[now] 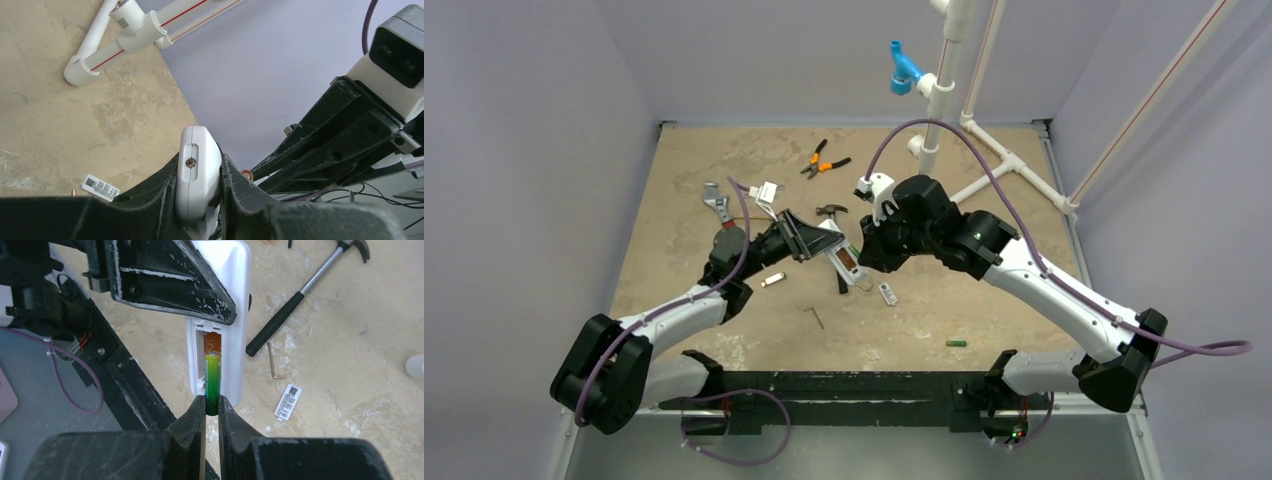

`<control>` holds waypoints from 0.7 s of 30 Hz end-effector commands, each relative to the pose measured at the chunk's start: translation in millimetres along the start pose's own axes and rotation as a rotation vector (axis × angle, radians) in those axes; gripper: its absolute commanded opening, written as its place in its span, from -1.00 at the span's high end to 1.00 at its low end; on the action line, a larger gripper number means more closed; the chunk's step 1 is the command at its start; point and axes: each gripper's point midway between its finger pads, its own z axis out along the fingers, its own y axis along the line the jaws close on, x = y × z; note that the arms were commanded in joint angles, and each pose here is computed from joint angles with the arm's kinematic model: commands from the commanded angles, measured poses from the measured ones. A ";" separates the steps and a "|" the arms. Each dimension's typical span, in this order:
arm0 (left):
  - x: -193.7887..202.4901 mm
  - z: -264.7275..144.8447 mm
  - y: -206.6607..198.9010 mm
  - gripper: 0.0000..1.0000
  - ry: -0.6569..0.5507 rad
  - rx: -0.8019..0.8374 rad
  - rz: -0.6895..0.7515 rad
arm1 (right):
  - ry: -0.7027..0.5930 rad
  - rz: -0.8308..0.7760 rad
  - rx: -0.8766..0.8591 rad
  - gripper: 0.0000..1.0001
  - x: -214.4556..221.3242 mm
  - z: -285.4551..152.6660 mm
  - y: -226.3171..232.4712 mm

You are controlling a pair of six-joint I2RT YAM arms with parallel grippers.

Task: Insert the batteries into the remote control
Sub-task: Load the battery into the remote control.

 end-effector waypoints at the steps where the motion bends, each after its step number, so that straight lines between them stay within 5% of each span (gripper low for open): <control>1: -3.6 -0.9 -22.4 1.00 -0.036 0.087 0.012 | 0.022 -0.020 -0.022 1.00 0.4 -4.7 5.3; 21: -5.2 1.4 -21.2 1.00 -0.070 0.095 0.007 | 0.073 -0.010 -0.065 1.00 6.5 18.8 9.2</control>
